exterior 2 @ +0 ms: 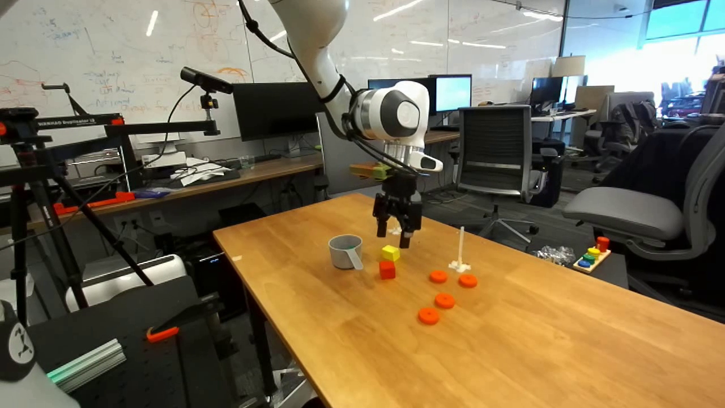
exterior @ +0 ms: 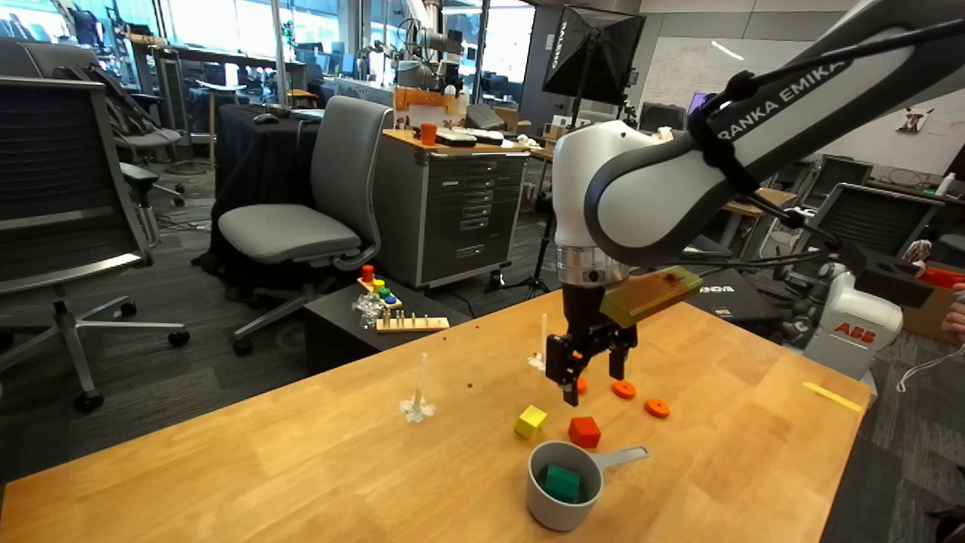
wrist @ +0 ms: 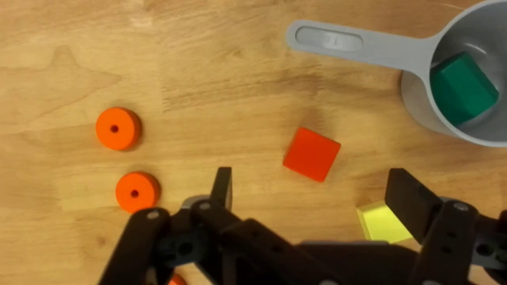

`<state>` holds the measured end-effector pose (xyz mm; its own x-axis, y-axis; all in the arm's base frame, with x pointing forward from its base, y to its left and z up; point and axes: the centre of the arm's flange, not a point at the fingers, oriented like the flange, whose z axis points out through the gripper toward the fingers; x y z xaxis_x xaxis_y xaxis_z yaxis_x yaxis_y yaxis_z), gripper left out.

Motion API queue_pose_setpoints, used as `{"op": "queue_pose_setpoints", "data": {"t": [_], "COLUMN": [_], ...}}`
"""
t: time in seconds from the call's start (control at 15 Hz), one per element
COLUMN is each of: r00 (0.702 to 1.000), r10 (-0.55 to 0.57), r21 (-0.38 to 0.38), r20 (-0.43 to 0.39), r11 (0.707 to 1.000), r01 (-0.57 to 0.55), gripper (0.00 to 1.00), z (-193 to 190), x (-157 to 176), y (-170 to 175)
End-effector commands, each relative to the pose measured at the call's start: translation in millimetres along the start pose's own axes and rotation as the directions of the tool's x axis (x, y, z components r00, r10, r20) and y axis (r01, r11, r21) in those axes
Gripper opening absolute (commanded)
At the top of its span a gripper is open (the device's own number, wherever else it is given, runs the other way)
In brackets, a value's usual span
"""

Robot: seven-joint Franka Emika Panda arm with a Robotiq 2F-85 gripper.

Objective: Place the green block, yellow block and then the orange block in the grey measuring cup

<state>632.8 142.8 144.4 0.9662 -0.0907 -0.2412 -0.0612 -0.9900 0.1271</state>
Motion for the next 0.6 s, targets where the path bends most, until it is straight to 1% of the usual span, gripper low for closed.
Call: {"op": "queue_pose_setpoints", "data": {"t": [0.0,0.07,0.33,0.53], "r00": [0.999,0.999,0.999,0.999], "r10": [-0.004,-0.005,-0.027,-0.042], "r21": [-0.012,-0.002,0.032,0.038], "r20": [-0.041,-0.050,-0.033,-0.031], "r11": [1.000,1.000,0.999,0.998], "r01": [0.004,0.005,0.028,0.043], "gripper": [1.00,1.00,1.00,1.00], "z": [-7,-6,12,24], "x": [36,42,62,70], "y": [-16,-18,-32,-47]}}
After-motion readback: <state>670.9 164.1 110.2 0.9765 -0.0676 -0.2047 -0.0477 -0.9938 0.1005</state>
